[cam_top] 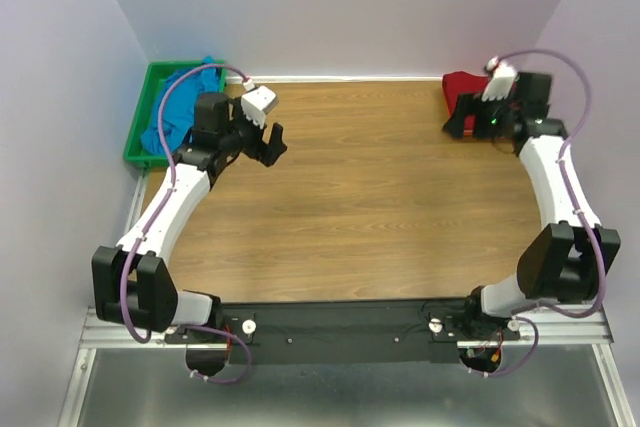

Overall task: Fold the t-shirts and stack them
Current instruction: Reset both grippers

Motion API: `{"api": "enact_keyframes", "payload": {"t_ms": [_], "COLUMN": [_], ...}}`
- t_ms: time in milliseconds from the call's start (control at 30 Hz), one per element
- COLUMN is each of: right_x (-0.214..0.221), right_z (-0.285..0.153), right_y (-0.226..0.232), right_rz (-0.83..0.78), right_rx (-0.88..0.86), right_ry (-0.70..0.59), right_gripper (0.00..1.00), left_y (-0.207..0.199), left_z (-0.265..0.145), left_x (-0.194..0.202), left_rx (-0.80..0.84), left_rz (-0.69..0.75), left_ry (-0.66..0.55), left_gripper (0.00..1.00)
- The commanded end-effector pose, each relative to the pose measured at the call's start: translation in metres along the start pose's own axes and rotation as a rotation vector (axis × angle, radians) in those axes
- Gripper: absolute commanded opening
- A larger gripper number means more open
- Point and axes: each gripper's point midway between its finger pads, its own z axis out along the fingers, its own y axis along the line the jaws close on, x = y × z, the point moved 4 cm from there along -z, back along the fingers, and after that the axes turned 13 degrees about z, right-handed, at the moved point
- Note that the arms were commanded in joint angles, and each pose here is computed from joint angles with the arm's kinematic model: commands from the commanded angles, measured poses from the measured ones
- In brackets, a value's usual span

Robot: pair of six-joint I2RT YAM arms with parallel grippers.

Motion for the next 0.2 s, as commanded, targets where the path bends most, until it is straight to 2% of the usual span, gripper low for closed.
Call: {"api": "enact_keyframes", "payload": {"t_ms": [0, 167], "right_x": [0.066, 0.100], "right_z": [-0.004, -0.008], "right_y": [0.037, 0.045], "right_rz": [0.084, 0.112], "right_rx": [-0.113, -0.139], "right_ry": [0.125, 0.172], "right_gripper": [1.00, 1.00], "left_y": [-0.009, -0.015], "left_z": [-0.012, -0.027], "left_x": [0.022, 0.030], "left_rx": [-0.001, -0.007], "left_rz": [-0.025, -0.022], "left_ry": [0.017, 0.028], "left_gripper": [0.90, 0.90]}}
